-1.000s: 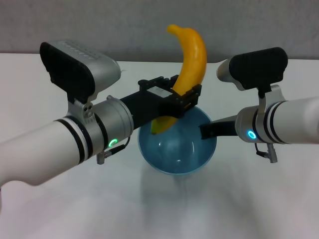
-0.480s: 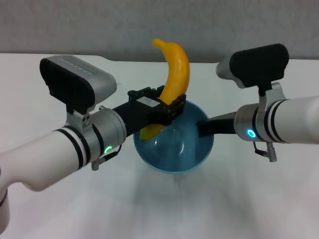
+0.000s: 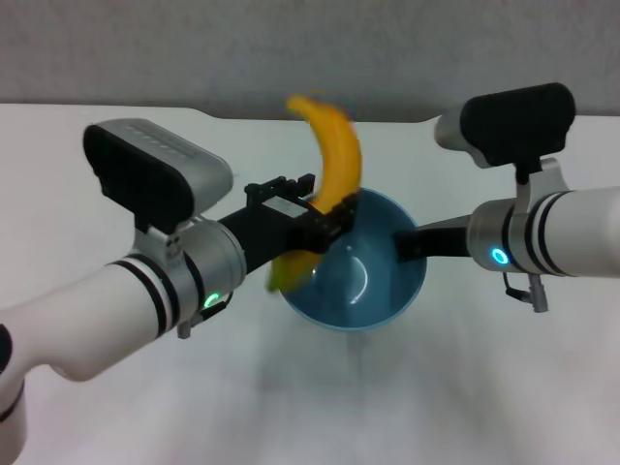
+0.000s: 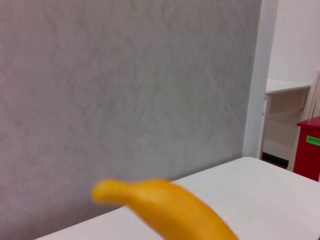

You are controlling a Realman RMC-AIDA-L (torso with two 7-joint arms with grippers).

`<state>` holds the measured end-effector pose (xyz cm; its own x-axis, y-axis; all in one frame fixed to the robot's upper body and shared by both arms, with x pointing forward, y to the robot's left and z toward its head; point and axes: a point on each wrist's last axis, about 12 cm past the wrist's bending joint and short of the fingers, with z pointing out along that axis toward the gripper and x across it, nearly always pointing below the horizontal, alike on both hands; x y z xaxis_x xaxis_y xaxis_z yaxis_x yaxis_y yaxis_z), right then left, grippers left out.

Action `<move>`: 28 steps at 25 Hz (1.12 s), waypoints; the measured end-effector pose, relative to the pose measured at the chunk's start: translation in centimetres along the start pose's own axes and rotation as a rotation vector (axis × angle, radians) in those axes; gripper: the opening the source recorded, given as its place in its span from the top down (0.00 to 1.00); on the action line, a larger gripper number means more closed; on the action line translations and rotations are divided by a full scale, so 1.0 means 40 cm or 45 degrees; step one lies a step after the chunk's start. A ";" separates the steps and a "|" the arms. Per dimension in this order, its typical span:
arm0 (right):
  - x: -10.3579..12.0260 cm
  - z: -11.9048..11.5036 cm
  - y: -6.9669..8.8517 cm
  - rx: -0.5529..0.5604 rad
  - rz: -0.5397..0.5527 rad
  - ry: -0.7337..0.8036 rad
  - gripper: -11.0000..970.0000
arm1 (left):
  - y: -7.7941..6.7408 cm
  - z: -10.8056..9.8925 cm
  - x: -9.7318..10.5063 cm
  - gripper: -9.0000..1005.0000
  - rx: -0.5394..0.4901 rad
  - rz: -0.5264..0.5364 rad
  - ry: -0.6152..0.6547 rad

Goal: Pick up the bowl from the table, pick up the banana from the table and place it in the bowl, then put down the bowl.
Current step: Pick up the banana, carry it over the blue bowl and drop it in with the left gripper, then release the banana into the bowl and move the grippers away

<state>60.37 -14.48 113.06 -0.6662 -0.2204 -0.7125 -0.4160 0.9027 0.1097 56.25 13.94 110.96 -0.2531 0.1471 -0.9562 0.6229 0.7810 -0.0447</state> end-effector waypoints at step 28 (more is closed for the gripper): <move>-0.060 0.048 -0.075 0.071 0.154 0.143 0.96 | 0.194 -0.163 0.028 0.10 -0.486 -0.154 -0.084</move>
<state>64.40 -15.96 113.12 -0.7755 -0.1463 -0.6142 -0.2961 0.9435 0.1491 55.99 24.14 111.41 -0.2521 0.0108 -0.9676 0.2686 0.9614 -0.0592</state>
